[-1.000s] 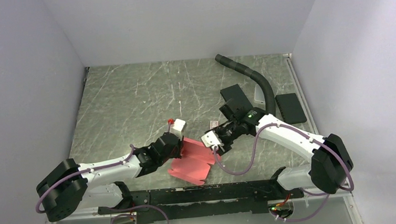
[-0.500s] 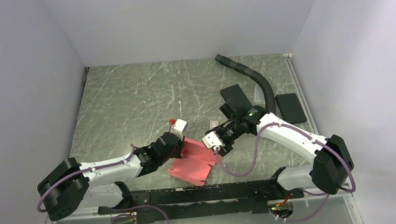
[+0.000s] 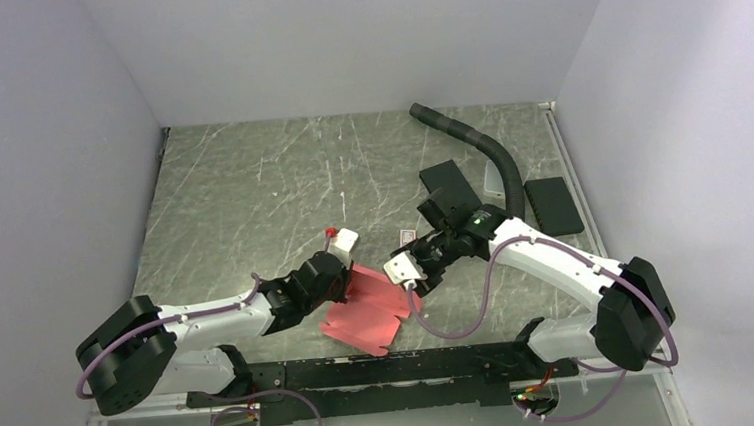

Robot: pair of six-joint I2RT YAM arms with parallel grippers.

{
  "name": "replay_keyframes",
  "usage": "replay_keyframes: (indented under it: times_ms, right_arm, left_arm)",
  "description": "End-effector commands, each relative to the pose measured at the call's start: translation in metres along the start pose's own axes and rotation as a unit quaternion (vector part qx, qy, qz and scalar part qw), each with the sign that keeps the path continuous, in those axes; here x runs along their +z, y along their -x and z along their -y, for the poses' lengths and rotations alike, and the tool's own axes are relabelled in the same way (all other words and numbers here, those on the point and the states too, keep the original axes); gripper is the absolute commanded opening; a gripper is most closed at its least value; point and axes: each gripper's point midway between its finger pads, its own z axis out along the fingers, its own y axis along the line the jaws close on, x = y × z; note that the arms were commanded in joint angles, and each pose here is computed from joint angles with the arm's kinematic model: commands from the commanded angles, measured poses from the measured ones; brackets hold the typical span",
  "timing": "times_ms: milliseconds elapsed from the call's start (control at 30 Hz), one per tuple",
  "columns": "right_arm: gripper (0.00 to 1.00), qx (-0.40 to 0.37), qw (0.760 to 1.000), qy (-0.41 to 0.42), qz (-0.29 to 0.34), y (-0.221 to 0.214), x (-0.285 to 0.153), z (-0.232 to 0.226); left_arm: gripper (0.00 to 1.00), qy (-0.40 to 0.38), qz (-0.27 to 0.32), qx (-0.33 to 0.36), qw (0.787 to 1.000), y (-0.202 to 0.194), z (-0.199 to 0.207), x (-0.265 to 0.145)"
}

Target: Fold the paper box

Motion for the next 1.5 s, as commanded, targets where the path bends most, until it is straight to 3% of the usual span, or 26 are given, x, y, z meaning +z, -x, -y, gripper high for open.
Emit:
replay_keyframes:
  times_ms: [0, 567, 867, 1100, 1467]
  right_arm:
    - [0.54, -0.018, 1.0, 0.006, 0.005, 0.002, 0.009, -0.002]
    - [0.49, -0.039, 0.999, -0.015, -0.026, -0.013, 0.03, 0.001]
    - [0.63, -0.018, 0.999, 0.028, 0.041, 0.027, 0.01, -0.011]
    - [0.59, -0.015, 1.0, -0.004, 0.019, 0.015, -0.003, -0.001]
    - [0.55, -0.023, 1.0, -0.003, -0.016, -0.006, 0.013, -0.003]
  left_arm:
    - [0.0, -0.017, 0.022, -0.002, 1.0, 0.016, 0.009, 0.002]
    - [0.0, -0.025, 0.024, -0.009, 0.999, 0.011, 0.009, 0.001]
    - [0.0, -0.022, 0.021, -0.01, 1.0, 0.009, 0.006, 0.001]
    - [0.0, -0.022, 0.019, -0.009, 1.0, 0.008, 0.005, 0.0]
    - [0.0, -0.028, 0.018, -0.01, 0.999, 0.009, 0.008, 0.002]
